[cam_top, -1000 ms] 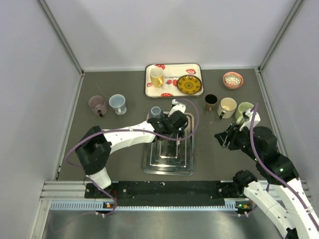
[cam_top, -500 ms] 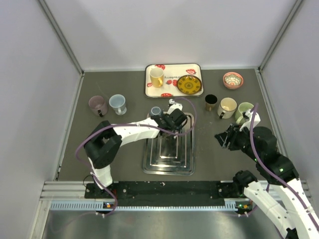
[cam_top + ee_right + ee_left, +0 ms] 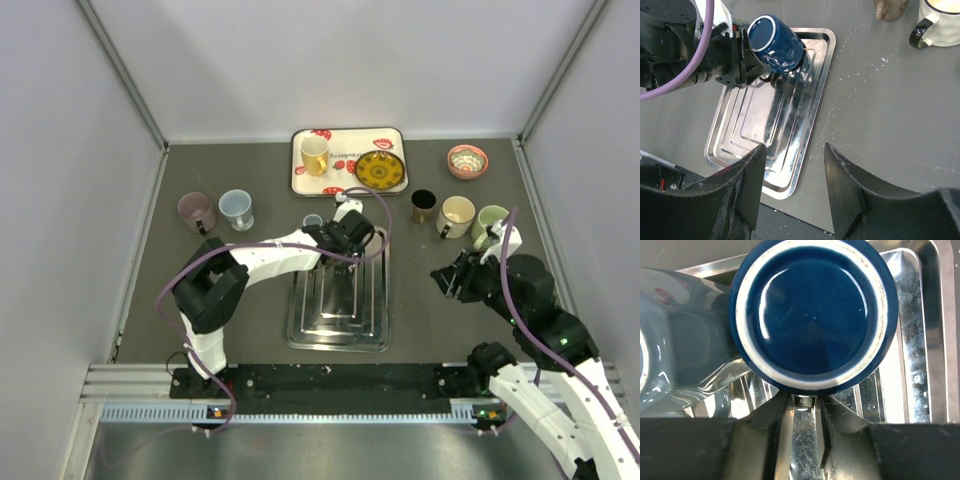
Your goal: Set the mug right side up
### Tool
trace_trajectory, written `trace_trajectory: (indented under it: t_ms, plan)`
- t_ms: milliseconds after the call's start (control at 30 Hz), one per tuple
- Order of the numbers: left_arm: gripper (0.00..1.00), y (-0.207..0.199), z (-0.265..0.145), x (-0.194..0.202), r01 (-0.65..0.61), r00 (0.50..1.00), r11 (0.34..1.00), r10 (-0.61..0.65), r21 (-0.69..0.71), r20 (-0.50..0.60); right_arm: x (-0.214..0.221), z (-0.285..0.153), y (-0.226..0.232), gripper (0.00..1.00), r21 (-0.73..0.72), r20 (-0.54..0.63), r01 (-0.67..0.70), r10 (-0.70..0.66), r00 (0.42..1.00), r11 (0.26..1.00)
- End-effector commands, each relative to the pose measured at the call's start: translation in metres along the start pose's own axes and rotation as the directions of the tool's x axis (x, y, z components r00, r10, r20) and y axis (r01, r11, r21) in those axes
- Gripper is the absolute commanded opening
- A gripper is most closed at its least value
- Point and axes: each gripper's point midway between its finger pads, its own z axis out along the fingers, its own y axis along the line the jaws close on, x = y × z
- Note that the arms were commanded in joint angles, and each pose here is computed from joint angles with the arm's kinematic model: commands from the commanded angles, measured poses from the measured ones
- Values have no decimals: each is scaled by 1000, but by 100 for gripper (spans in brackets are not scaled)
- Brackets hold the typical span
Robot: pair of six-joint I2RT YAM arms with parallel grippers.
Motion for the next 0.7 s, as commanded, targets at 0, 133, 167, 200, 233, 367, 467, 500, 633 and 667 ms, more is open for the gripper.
trace_trajectory:
  t_ms: [0, 133, 167, 200, 233, 367, 467, 500, 633, 667]
  plan:
    - [33, -8, -6, -17, 38, 999, 999, -40, 38, 33, -4, 0, 2, 50, -6, 19, -1, 1, 1000, 1000]
    - [50, -7, -24, -24, 39, 997, 998, -43, 51, 71, -4, 1, 2, 50, -2, 13, -6, 6, 1000, 1000]
    - [54, -7, -28, -25, 35, 996, 998, -39, 54, 78, -4, 1, 2, 50, 0, 14, -9, 9, 1000, 1000]
    - [56, -8, -36, -30, 37, 994, 998, -43, 59, 100, -4, 2, 1, 50, 5, 11, -12, 12, 1000, 1000]
    - [57, -7, -40, -32, 30, 993, 998, -37, 60, 109, -4, 3, 1, 51, 7, 9, -16, 16, 1000, 1000]
    - [59, -14, -70, -47, 30, 985, 994, -48, 109, 168, -8, 10, -15, 52, 109, 20, -33, 31, 999, 994]
    - [60, -23, -105, -63, 6, 967, 990, -41, 141, 252, -5, 26, -37, 52, 250, -5, -52, 55, 998, 967]
    - [60, -31, -124, -68, -9, 956, 985, -41, 171, 289, -7, 32, -40, 52, 273, -6, -65, 69, 998, 960]
    - [61, -31, -164, -74, -39, 916, 987, -27, 155, 399, -11, 70, -38, 51, 293, -45, -50, 66, 997, 955]
    - [61, -32, -169, -72, -44, 914, 985, -27, 166, 404, -7, 84, -43, 51, 323, -82, -30, 60, 995, 946]
